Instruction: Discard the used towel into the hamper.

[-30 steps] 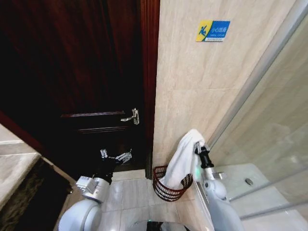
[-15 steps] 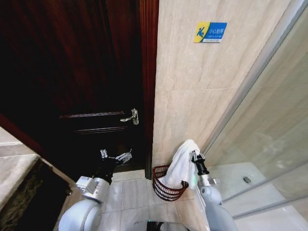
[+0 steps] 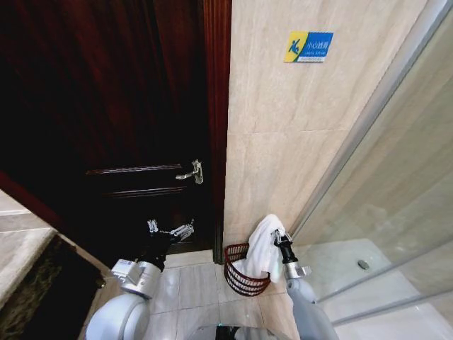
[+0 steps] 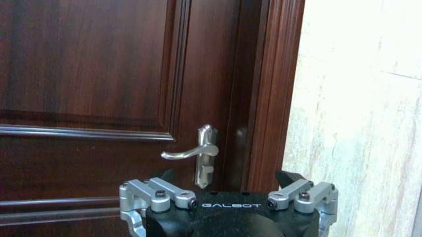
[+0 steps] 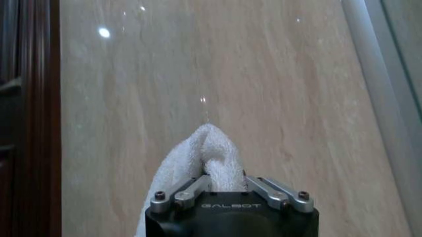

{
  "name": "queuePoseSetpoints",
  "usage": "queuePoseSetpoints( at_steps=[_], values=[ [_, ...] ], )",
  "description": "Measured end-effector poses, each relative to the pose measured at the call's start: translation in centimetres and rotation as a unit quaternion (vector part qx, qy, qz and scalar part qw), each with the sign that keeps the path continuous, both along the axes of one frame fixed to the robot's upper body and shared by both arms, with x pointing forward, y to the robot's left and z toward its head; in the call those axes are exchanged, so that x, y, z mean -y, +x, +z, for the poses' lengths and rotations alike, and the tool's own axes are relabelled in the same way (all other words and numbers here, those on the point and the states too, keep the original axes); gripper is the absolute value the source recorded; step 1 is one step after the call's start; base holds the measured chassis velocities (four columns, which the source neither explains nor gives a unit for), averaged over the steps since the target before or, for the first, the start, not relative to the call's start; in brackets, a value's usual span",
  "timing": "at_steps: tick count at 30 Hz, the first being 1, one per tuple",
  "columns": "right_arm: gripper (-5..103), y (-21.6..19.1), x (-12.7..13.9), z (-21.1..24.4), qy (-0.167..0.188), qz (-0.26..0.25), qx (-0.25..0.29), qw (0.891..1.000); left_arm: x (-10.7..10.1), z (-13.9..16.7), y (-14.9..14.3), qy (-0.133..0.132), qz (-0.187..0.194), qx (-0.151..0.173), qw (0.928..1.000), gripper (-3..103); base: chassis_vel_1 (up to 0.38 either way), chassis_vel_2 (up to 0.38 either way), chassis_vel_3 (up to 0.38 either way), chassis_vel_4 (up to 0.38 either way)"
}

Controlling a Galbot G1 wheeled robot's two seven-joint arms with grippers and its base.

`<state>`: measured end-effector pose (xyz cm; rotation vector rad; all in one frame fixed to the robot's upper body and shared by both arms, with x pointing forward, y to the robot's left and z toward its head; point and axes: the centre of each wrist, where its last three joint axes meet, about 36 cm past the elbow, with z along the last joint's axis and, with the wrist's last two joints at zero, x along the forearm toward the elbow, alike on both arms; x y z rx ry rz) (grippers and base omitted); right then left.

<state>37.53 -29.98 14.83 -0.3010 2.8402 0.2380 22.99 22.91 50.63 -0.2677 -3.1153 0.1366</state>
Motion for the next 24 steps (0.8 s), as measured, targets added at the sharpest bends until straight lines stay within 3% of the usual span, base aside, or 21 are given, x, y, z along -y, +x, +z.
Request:
queuePoseSetpoints(
  at_steps=[12, 24],
  values=[
    [8, -1.2, -0.2, -3.2, -0.024, 0.009, -0.042, 0.999, 0.0, 0.0, 0.0, 0.0, 0.0, 0.0, 1.0, 100, 0.0, 0.0, 0.0, 0.0],
    [8, -1.6, -0.3, -4.7, -0.02, 0.007, -0.069, 0.997, 0.0, 0.0, 0.0, 0.0, 0.0, 0.0, 1.0, 100, 0.0, 0.0, 0.0, 0.0]
  ],
)
